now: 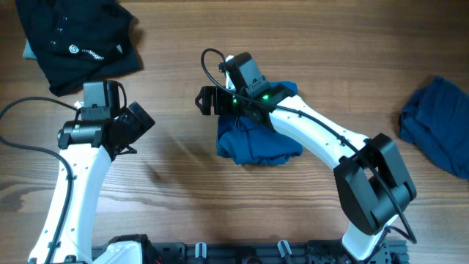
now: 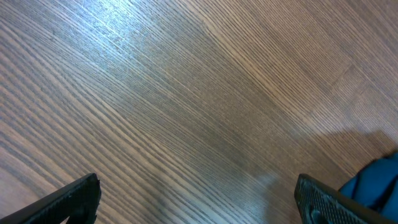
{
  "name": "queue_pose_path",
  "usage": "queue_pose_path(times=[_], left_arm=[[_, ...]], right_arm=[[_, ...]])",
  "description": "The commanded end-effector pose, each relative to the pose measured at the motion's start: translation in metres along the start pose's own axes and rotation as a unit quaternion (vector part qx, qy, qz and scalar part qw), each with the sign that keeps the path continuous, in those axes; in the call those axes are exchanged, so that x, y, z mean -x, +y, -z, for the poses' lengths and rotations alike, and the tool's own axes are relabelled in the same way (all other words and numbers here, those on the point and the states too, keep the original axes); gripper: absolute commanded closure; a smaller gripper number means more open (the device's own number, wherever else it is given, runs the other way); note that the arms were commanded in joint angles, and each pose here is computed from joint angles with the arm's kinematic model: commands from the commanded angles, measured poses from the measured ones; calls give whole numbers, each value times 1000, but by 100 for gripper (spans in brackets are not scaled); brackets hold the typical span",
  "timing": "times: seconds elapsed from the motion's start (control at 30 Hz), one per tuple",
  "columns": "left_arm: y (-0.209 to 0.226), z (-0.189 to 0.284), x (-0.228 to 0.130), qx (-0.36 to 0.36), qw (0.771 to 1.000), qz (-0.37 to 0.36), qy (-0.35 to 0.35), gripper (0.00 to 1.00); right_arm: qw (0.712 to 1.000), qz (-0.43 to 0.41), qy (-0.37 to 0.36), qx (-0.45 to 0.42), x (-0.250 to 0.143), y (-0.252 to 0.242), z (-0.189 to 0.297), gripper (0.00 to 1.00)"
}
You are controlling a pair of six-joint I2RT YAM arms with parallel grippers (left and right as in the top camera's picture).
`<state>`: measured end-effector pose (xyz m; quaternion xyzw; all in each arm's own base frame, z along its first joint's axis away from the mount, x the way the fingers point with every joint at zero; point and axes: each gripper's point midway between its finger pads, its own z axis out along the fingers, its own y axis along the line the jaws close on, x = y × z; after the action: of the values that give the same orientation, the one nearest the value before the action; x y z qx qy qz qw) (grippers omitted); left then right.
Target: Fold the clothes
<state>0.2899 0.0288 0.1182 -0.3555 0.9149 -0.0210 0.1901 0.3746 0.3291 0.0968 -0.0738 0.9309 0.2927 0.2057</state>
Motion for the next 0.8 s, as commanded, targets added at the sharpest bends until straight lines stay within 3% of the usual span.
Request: queue_pose_path(times=[0.0,0.37,0.77], left_arm=[[2,-4,-2,3,1000,7,7,0],[2,-4,-2,3,1000,7,7,0],[2,-4,-3,4,1000,6,8,0]], right_arm=[[999,10,-21,36,15,23,19,1],[987,43,-52,146,31,82,77,0],[994,34,-44,95,26,59,63,0]])
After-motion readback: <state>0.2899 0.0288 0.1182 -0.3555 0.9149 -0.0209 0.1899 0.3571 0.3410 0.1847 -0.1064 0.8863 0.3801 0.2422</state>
